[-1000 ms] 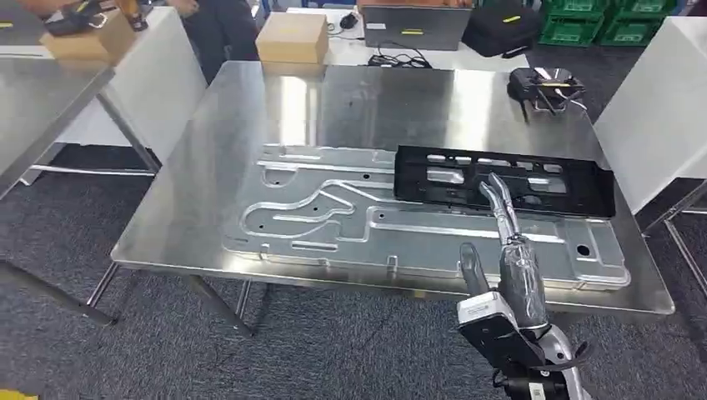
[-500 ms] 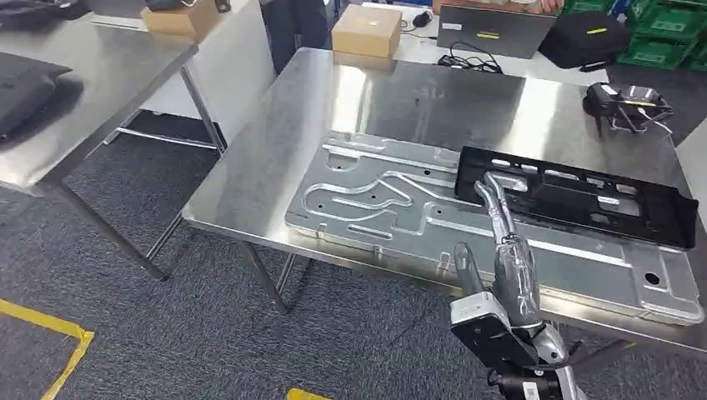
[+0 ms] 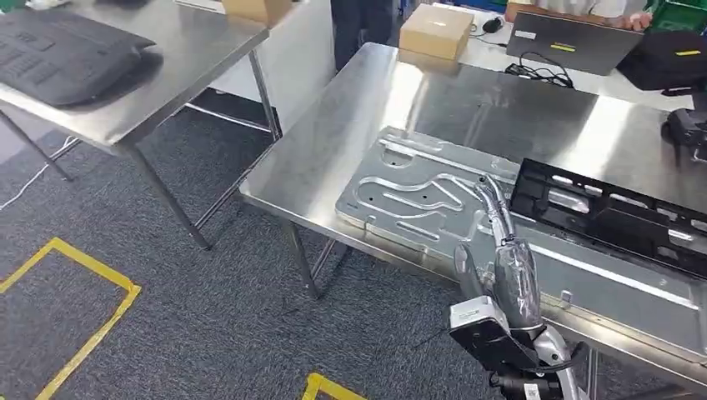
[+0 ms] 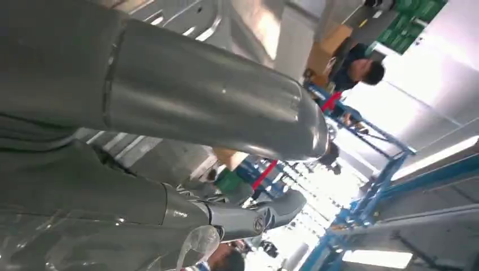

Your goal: Take the parts from the cabinet and place them on the table.

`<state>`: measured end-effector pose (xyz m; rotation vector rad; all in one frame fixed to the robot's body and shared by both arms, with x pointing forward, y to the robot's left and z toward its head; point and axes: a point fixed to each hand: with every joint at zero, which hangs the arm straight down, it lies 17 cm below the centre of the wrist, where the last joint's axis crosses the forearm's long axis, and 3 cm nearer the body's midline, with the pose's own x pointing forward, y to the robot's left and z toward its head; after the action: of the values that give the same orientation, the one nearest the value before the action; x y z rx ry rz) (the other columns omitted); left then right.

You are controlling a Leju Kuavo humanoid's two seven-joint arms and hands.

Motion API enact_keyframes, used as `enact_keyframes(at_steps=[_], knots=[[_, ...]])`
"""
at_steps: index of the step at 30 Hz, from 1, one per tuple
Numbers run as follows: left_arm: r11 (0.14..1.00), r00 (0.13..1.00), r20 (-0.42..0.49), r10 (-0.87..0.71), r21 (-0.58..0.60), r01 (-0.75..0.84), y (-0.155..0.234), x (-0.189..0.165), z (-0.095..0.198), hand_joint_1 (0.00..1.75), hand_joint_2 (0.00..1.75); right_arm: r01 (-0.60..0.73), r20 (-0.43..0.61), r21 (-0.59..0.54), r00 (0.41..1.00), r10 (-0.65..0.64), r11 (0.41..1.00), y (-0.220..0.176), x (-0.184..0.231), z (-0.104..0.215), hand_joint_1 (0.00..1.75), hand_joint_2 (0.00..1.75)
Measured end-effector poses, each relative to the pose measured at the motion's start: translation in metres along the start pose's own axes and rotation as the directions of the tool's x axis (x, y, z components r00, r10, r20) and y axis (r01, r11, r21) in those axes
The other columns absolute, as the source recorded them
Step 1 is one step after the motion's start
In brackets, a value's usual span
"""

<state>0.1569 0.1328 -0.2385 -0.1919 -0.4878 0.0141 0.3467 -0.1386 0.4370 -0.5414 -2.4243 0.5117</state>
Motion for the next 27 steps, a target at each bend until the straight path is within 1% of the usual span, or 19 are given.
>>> enact_keyframes(at_steps=[18,22,27], knots=[[1.0,1.0,0.001,-0.005,0.006,0.005,0.001,0.001,0.0,0.0,0.0,0.011,-0.004,0.003,1.0,-0.011,1.0,0.002,0.0,0.002,0.0,0.0],[1.0,1.0,0.024,-0.013,0.009,0.013,0.001,0.012,-0.003,0.0,0.0,0.013,-0.007,0.005,1.0,-0.013,1.0,0.003,0.0,0.003,0.0,0.0],[0.999,0.999,0.004,-0.046,0.011,0.046,0.002,0.002,-0.001,0.0,0.0,0.017,0.002,0.02,1.0,-0.017,1.0,0.006,0.002,0.003,0.0,0.0]])
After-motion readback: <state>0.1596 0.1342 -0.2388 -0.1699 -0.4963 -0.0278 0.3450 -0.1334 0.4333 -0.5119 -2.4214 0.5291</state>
